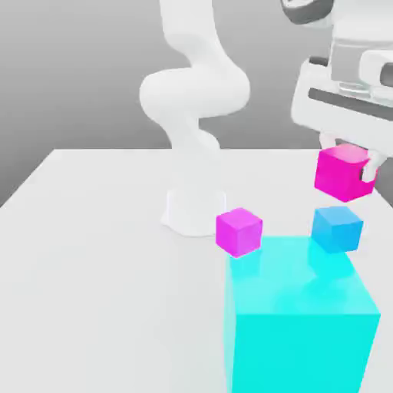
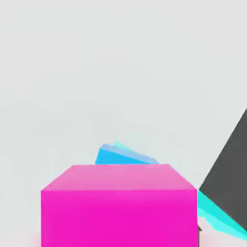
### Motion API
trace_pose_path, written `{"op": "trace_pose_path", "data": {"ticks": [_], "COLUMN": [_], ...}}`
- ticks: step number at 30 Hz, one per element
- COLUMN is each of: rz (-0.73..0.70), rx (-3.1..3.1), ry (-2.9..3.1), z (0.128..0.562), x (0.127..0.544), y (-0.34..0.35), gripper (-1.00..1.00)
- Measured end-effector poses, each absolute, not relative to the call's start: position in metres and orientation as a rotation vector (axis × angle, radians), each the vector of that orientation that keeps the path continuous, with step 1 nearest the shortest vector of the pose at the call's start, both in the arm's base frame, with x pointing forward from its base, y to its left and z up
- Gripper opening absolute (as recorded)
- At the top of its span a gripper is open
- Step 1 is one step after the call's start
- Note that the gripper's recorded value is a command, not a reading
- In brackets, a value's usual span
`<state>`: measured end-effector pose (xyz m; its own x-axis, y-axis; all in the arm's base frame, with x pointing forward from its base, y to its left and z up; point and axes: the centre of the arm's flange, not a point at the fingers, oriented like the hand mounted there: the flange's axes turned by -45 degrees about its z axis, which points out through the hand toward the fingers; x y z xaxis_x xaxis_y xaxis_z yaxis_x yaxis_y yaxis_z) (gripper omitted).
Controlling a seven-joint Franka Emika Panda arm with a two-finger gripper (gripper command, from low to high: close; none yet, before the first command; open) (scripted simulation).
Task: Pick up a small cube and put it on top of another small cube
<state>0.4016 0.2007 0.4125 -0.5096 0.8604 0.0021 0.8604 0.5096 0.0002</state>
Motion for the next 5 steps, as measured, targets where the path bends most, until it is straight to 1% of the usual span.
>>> {"op": "trace_pose_path", "data": {"ticks": [2,3,5], "rz": [0.000,0.002,0.002], "rx": [-1.553,-1.552,-1.552], "ry": [-2.729,-2.730,-2.730], "z": [0.399,0.394,0.394], "x": [0.401,0.400,0.400], "y": [0.201,0.202,0.202], "gripper": [-1.00,1.00,1.00]}}
